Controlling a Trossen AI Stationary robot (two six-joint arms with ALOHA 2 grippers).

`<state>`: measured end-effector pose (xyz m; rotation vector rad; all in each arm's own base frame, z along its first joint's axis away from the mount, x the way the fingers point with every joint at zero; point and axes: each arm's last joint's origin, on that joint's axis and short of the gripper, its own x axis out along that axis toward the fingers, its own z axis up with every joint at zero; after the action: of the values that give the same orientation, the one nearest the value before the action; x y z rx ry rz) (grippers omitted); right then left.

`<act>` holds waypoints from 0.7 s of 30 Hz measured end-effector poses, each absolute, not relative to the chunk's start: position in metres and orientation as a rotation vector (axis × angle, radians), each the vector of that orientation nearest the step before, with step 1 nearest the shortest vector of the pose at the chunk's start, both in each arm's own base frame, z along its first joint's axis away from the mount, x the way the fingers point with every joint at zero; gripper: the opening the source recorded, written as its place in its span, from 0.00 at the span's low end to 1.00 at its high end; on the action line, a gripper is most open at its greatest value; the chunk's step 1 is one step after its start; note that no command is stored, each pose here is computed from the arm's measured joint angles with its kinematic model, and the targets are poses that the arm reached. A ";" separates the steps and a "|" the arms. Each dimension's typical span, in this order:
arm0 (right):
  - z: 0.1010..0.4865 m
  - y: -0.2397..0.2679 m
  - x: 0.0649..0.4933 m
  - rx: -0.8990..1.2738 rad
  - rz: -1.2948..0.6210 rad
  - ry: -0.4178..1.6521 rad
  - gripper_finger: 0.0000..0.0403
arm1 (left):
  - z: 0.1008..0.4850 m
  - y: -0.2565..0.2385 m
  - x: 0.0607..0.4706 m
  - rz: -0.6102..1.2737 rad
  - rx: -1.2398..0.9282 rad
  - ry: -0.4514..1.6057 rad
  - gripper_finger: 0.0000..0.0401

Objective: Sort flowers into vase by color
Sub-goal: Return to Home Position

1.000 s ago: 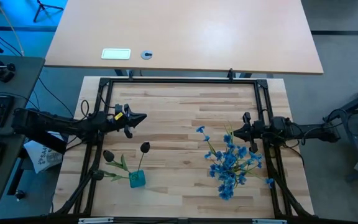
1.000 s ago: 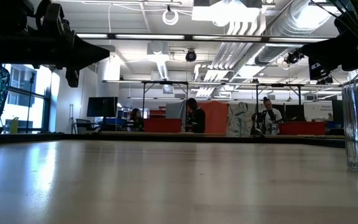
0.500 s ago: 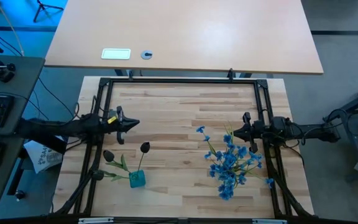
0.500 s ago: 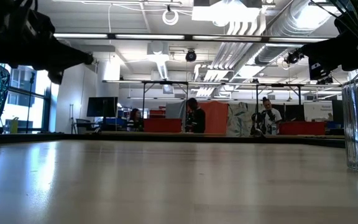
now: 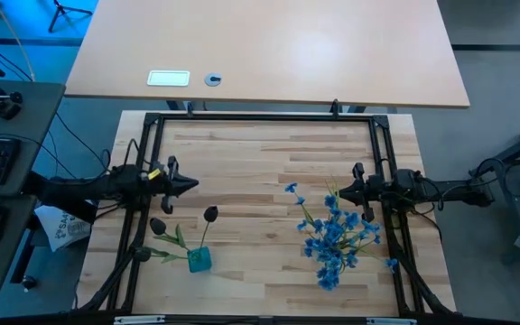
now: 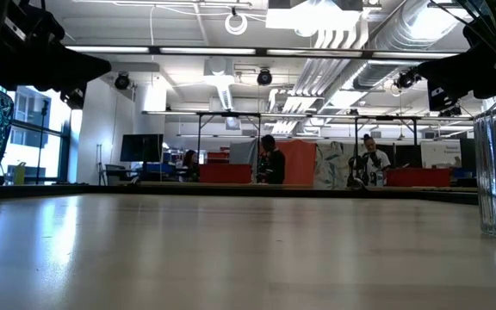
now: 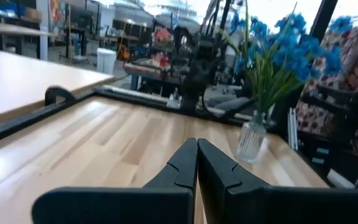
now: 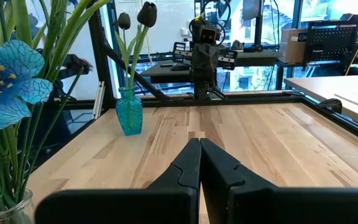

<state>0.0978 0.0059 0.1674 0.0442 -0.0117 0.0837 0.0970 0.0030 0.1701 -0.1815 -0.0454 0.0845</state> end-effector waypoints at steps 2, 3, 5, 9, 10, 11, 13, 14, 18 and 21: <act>0.167 0.006 0.098 0.044 0.084 -0.011 0.00 | 0.172 0.003 0.097 0.084 -0.183 -0.061 0.00; 0.167 0.006 0.098 0.044 0.084 -0.011 0.00 | 0.171 0.003 0.097 0.085 -0.182 -0.056 0.00; 0.167 0.006 0.098 0.044 0.084 -0.011 0.00 | 0.170 0.003 0.097 0.086 -0.182 -0.048 0.00; 0.167 0.006 0.098 0.044 0.084 -0.011 0.00 | 0.171 0.003 0.097 0.086 -0.182 -0.053 0.00; 0.167 0.006 0.098 0.044 0.084 -0.011 0.00 | 0.171 0.003 0.097 0.087 -0.182 -0.053 0.00; 0.167 0.006 0.098 0.044 0.083 -0.011 0.00 | 0.171 0.003 0.097 0.087 -0.182 -0.054 0.00; 0.167 0.006 0.098 0.044 0.084 -0.011 0.00 | 0.171 0.003 0.097 0.088 -0.182 -0.053 0.00; 0.167 0.006 0.098 0.044 0.084 -0.011 0.00 | 0.171 0.003 0.097 0.087 -0.182 -0.053 0.00; 0.167 0.006 0.098 0.044 0.084 -0.011 0.00 | 0.171 0.003 0.097 0.088 -0.182 -0.053 0.00; 0.167 0.006 0.098 0.044 0.084 -0.010 0.00 | 0.171 0.003 0.097 0.088 -0.182 -0.053 0.00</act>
<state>0.0977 0.0059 0.1674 0.0440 -0.0105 0.0837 0.0972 0.0031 0.1710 -0.1819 -0.0533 0.0876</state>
